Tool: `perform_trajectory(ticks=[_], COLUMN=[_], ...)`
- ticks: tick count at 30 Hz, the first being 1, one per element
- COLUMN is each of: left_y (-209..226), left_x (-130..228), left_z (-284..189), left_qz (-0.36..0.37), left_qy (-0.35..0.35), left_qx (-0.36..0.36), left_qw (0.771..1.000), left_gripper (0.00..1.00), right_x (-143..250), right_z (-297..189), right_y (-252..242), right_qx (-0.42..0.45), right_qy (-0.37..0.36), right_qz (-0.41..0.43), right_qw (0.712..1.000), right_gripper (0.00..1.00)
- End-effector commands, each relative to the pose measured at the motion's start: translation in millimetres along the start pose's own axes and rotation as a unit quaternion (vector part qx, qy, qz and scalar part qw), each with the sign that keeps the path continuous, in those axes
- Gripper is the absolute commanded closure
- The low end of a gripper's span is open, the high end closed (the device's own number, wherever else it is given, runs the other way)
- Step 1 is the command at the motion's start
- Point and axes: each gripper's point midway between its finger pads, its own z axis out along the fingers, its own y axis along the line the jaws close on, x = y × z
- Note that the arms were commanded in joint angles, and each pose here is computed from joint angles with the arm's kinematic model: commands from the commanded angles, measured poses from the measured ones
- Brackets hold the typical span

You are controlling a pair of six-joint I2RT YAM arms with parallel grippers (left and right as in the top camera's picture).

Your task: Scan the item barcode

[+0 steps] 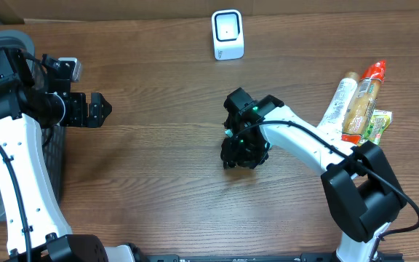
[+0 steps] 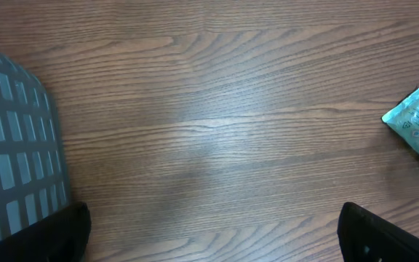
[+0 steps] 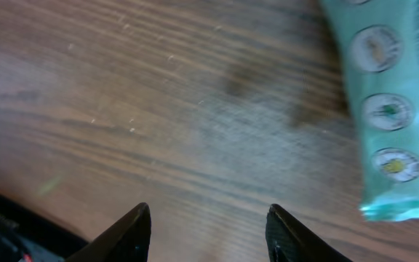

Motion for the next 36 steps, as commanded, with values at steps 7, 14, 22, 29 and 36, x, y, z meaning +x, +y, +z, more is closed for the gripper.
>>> perform_trajectory(ticks=[7,14,22,29,36], left_y=[-3.1,-3.2,-3.2,-3.1,-3.2], left_x=[-1.7,-1.7,-1.7,-1.7,-1.7], left_z=[2.8,2.6,2.6,2.8,2.6], left_qz=[0.014,0.014,0.014,0.014,0.014], left_qy=[0.0,-0.001,-0.001,0.0,-0.001], left_qx=[0.007,0.007,0.007,0.007,0.007], left_qw=[1.0,1.0,1.0,1.0,1.0], left_gripper=[0.01,0.01,0.01,0.0,0.0], right_x=[-49.2,-53.9,-42.1,-42.9,-20.6], right_z=[-47.9,-48.5,-26.9,-13.7,-4.5], right_y=[-48.3,-77.9,-94.8,-98.0,-51.6], right_qx=[0.007,0.017,0.04,0.036,-0.053], right_qy=[-0.073,-0.078,-0.057,-0.067,-0.031], right_qz=[0.013,-0.064,-0.112,-0.108,-0.133], right_qw=[0.997,0.995,0.991,0.991,0.989], right_gripper=[0.45,0.32,0.27,0.31,0.43])
